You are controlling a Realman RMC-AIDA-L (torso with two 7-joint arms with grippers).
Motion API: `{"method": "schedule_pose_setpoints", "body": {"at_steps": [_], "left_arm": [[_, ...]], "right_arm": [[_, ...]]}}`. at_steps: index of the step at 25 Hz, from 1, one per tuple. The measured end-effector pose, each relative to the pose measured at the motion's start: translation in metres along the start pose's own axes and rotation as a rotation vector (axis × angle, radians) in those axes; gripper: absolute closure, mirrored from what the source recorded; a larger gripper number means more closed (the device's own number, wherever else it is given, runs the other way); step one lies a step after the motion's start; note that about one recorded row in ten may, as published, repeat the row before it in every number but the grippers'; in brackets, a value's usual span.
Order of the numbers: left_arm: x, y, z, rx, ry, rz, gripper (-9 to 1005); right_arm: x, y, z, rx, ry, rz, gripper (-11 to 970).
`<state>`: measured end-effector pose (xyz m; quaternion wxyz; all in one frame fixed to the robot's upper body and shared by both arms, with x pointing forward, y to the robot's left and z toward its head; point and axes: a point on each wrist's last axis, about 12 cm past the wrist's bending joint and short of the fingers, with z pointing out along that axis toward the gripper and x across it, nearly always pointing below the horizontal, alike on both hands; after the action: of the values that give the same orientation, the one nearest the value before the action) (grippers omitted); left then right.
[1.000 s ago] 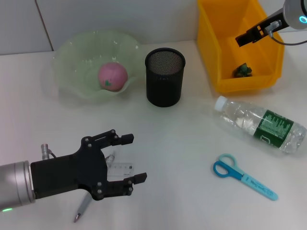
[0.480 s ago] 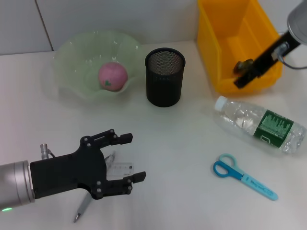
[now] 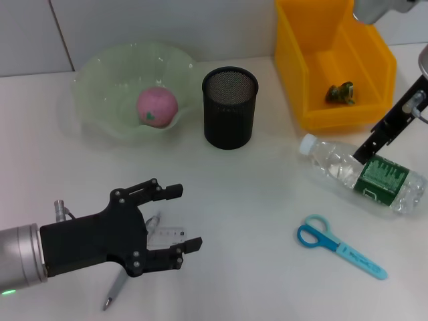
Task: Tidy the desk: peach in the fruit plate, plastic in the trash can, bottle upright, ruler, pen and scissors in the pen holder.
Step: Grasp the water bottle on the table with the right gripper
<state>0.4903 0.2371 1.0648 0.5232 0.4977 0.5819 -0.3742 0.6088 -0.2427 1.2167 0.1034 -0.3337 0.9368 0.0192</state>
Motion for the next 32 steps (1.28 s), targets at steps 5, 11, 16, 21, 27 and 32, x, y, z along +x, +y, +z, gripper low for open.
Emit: {"method": "schedule_pose_setpoints", "body": {"at_steps": [5, 11, 16, 21, 27, 32], "left_arm": [[0.000, 0.000, 0.000, 0.000, -0.001, 0.000, 169], [0.000, 0.000, 0.000, 0.000, -0.001, -0.001, 169], [0.000, 0.000, 0.000, -0.001, -0.001, -0.001, 169], [-0.001, 0.001, 0.000, 0.001, -0.002, 0.002, 169], [0.000, 0.001, 0.001, -0.001, 0.001, -0.001, 169], [0.000, 0.001, 0.001, -0.001, 0.001, -0.002, 169]], "right_arm": [[0.003, -0.004, 0.005, 0.003, 0.015, 0.010, 142], [0.007, -0.008, 0.012, 0.010, 0.020, 0.024, 143], [0.009, -0.010, 0.024, -0.007, 0.041, 0.016, 143], [0.006, -0.009, 0.027, -0.015, 0.050, -0.019, 143], [0.004, -0.014, 0.025, 0.012, 0.039, -0.049, 144], [0.003, -0.012, 0.028, 0.026, 0.040, -0.083, 144]]}}
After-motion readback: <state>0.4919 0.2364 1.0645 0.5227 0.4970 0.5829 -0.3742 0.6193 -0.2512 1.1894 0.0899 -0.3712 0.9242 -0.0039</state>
